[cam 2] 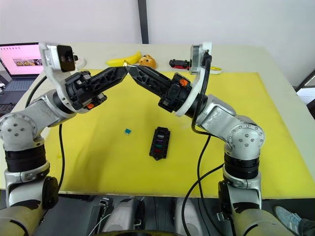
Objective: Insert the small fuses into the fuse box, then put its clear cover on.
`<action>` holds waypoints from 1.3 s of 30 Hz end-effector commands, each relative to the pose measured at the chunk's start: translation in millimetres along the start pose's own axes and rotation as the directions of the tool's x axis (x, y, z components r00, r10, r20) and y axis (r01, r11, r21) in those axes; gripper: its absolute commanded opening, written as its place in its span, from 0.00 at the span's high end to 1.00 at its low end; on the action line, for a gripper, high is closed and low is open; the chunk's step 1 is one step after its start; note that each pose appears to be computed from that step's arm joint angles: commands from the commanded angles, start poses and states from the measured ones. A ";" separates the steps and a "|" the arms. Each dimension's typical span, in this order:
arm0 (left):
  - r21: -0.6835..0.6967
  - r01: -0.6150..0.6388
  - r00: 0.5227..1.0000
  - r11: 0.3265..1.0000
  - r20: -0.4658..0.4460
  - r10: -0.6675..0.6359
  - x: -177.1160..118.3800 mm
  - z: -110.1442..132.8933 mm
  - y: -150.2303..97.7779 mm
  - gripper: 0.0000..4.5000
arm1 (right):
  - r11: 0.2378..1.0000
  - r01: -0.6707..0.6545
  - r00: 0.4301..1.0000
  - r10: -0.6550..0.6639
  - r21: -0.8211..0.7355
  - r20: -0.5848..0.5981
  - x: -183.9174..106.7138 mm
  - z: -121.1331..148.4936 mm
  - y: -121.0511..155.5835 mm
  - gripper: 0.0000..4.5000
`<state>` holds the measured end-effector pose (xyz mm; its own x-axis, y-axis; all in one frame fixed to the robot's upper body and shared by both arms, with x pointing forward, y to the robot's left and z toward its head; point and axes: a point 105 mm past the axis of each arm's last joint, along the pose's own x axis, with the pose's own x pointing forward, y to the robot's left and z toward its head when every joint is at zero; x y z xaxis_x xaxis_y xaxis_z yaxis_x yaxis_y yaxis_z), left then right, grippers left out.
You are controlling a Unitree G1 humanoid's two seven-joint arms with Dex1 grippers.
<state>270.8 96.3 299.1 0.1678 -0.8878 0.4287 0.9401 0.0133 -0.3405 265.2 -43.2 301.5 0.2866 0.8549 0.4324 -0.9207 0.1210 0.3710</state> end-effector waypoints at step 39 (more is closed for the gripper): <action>0.436 0.150 0.689 0.887 -0.690 0.223 -83.3 -64.0 26.0 0.01 | 0.790 -0.267 0.789 -0.150 -0.552 -0.596 -88.6 -69.3 -61.0 0.98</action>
<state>264.6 143.4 202.6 0.1293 -0.9347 -0.3312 0.9912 0.1123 0.0703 278.9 -93.2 181.0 0.2164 0.9523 -0.2150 -0.9614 0.1696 -0.2165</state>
